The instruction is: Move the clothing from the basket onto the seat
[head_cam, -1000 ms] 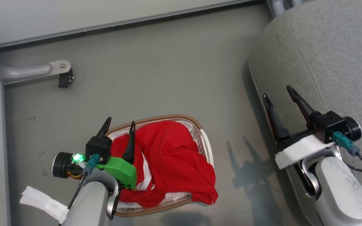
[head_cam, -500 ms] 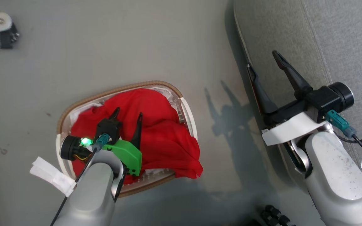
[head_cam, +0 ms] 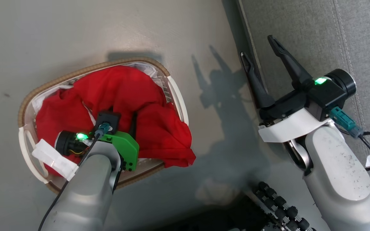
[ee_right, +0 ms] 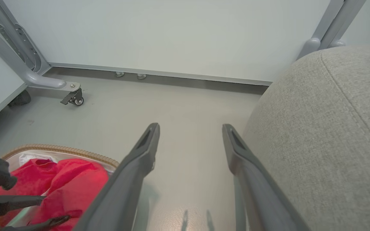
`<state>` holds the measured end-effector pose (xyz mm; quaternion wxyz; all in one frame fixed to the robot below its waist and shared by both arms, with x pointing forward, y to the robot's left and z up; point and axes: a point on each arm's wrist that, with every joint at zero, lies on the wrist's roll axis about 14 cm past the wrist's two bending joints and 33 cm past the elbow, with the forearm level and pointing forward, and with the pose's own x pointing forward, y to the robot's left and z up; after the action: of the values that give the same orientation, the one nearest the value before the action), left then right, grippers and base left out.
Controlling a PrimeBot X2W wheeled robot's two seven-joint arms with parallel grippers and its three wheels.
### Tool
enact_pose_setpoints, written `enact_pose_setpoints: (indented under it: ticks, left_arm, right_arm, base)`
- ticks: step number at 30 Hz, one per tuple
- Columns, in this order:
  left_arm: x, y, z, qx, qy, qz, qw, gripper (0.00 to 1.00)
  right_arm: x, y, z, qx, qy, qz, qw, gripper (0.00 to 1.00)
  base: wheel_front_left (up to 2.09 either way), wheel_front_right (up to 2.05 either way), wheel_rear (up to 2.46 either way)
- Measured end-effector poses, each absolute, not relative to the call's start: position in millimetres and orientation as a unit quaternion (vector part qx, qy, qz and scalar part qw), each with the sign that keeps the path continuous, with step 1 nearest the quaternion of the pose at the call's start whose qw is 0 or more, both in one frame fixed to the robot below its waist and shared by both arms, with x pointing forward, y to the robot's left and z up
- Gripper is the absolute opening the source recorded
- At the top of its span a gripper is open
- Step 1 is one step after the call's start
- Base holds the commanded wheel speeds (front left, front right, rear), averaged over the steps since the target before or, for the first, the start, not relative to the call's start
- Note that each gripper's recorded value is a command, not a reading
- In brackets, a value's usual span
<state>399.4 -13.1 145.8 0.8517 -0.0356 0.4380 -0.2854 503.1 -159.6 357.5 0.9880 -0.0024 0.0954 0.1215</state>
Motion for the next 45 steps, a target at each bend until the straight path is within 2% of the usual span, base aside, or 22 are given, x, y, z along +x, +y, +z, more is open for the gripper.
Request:
enact_pose_setpoints:
  ticks: [2, 3, 4, 5, 9, 16, 29, 37, 45]
  left_arm:
    - [396, -15, 140, -0.039, 0.446, -0.285, 0.848, 1.00]
    - [397, -17, 140, -0.040, 0.446, -0.286, 0.847, 0.77]
    - [400, -19, 141, -0.044, 0.442, -0.287, 0.849, 0.22]
    - [403, -21, 143, -0.047, 0.437, -0.288, 0.851, 0.00]
    - [420, -25, 159, -0.075, 0.413, -0.269, 0.867, 0.00]
    - [417, -20, 195, -0.087, 0.382, -0.261, 0.882, 0.00]
    - [410, 0, 304, -0.112, 0.266, -0.240, 0.927, 0.00]
    - [408, 19, 387, -0.116, 0.155, -0.226, 0.955, 0.00]
    - [417, 36, 484, -0.112, 0.014, -0.217, 0.970, 0.00]
  right_arm:
    - [503, -160, 354, -0.003, 0.100, 0.122, 0.988, 1.00]
    - [504, -160, 354, -0.004, 0.100, 0.122, 0.988, 1.00]
    - [505, -161, 354, -0.005, 0.098, 0.122, 0.988, 1.00]
    - [506, -161, 356, -0.005, 0.096, 0.121, 0.988, 1.00]
    - [505, -161, 362, -0.006, 0.093, 0.120, 0.988, 1.00]
    - [497, -165, 386, 0.001, 0.078, 0.108, 0.991, 1.00]
    - [442, -180, 424, 0.018, 0.068, 0.069, 0.995, 1.00]
    - [408, -177, 453, 0.042, 0.039, 0.054, 0.997, 1.00]
    - [385, -159, 476, 0.046, 0.010, 0.075, 0.996, 1.00]
  base:
    - [0.00, 0.00, 0.00]
    - [0.00, 0.00, 0.00]
    - [0.00, 0.00, 0.00]
    - [0.00, 0.00, 0.00]
    - [0.00, 0.00, 0.00]
    - [0.00, 0.00, 0.00]
    - [0.00, 0.00, 0.00]
    - [0.00, 0.00, 0.00]
    - [0.00, 0.00, 0.00]
